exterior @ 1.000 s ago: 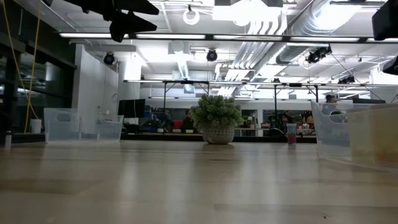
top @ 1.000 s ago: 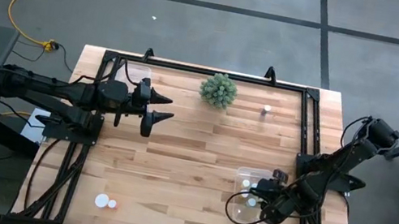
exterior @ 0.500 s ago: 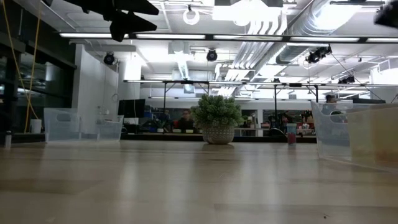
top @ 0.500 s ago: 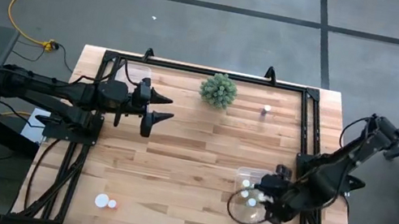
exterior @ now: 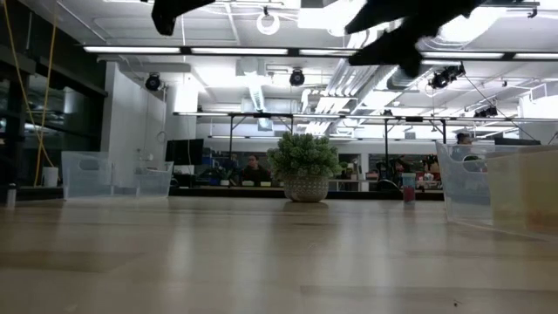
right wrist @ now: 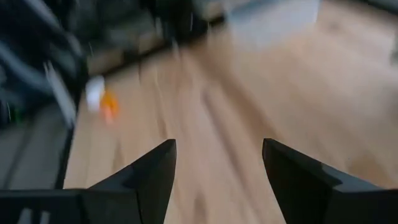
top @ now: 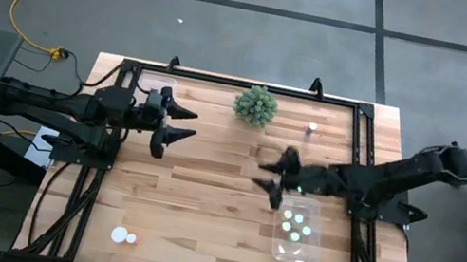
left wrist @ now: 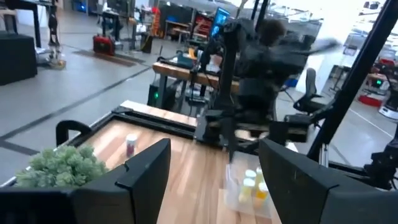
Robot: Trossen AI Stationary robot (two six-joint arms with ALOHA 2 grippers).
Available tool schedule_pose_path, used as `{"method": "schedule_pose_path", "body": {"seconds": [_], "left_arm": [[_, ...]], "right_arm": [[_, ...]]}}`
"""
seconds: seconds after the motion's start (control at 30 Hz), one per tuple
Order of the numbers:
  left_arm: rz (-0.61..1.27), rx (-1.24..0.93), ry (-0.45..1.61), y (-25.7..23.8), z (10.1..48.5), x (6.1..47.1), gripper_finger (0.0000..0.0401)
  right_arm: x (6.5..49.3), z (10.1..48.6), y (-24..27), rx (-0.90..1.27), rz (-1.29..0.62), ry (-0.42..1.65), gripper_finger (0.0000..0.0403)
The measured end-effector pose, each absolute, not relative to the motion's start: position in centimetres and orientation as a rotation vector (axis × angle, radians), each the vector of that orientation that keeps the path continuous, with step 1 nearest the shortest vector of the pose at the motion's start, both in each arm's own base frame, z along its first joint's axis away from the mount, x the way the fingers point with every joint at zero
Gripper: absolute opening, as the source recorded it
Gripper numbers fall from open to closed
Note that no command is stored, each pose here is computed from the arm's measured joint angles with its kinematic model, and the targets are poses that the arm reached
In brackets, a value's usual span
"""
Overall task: Pick and place medicine bottles into bin by pill shape (circle, oval)
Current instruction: Put the pink tablet bottle into the right transparent bin
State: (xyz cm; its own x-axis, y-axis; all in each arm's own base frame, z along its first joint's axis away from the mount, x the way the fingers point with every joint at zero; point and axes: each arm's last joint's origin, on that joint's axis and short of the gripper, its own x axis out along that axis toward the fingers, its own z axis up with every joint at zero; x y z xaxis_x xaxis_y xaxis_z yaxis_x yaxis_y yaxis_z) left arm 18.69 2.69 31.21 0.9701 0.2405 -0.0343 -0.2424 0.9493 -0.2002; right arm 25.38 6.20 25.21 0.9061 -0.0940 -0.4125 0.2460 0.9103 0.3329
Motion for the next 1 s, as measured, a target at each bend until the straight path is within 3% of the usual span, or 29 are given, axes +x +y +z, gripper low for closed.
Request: {"method": "schedule_pose_path", "body": {"seconds": [0.13,0.27,0.6,1.0], "left_arm": [[0.265,-0.177,-0.016,2.7,31.7,18.1,0.0232],[0.286,-0.168,-0.023,2.7,31.8,17.9,0.0232],[0.292,-0.152,-0.021,2.7,31.8,18.0,0.0232],[0.292,-0.126,-0.017,2.7,31.8,18.0,0.0232]], "right_arm": [[26.2,25.3,2.8,0.398,-0.189,0.156,0.0232],[26.8,27.1,0.5,0.327,-0.124,0.048,0.0232],[27.6,30.7,-0.6,0.109,-0.048,0.044,0.0232],[27.6,30.6,-0.6,0.103,-0.048,0.072,0.0232]]}}
